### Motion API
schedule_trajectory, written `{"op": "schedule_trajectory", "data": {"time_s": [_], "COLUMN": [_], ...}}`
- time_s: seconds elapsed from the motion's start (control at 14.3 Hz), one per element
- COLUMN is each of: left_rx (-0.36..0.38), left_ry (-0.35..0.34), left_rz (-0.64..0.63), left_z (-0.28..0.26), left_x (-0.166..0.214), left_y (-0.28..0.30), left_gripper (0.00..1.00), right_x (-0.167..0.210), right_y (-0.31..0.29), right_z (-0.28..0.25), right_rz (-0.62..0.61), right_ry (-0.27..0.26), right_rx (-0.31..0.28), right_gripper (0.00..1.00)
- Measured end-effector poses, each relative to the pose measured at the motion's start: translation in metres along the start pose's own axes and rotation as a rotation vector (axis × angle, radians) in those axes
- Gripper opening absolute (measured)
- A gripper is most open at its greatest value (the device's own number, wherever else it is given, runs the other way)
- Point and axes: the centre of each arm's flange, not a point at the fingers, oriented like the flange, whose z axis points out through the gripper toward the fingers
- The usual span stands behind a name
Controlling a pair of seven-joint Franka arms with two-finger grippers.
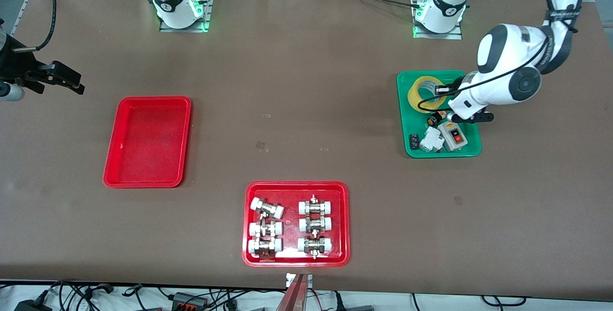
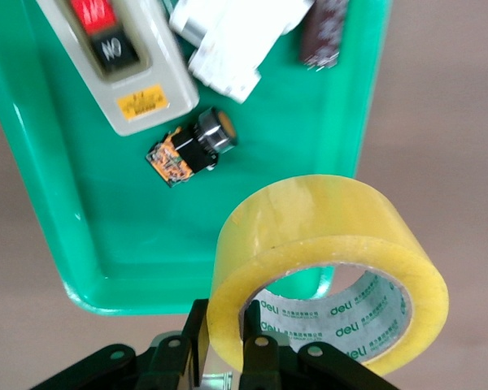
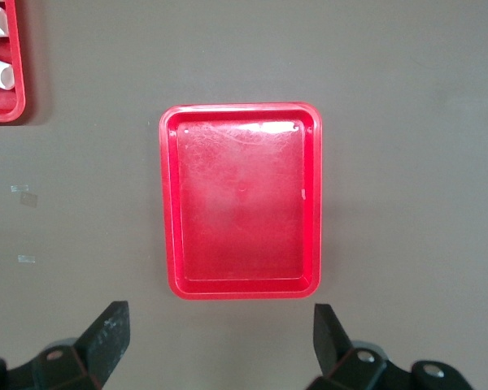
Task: Left arm passes tape to right arm into tray
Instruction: 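Lift the tape with the left gripper while the right gripper reaches toward it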
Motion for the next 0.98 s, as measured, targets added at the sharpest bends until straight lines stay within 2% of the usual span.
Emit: {"op": "schedule_trajectory", "data": {"time_s": [0.21, 0.49, 0.56, 0.7, 0.84, 0.98], "left_rx": [0.01, -0.113, -0.161, -0.313, -0.447, -0.527], "left_ry": [0.032, 0.055, 0.052, 0.024, 0.024, 0.041], "left_rz": [0.131, 0.198, 0.202, 0.176, 0.162, 0.156], "left_z": [-0.037, -0.064, -0.073, -0.1, -0.132, -0.149], "left_x": [-0.011, -0.051, -0.061, -0.08, -0.095, -0.101], "left_y": [0.067, 0.192, 0.22, 0.269, 0.307, 0.331], "left_gripper": [0.21, 0.21, 0.21, 0.21, 0.21, 0.21], "right_x": [0.0, 0.002, 0.004, 0.007, 0.011, 0.014], "right_y": [0.0, -0.003, -0.006, -0.011, -0.026, -0.053], "right_z": [0.001, 0.008, 0.012, 0.021, 0.036, 0.052], "right_rz": [0.0, -0.006, -0.01, -0.021, -0.057, -0.088], "right_ry": [-0.002, -0.016, -0.023, -0.041, -0.076, -0.116], "right_rx": [0.0, 0.0, 0.0, 0.0, 0.002, 0.055], "right_gripper": [1.0, 1.0, 1.0, 1.0, 1.0, 1.0]}}
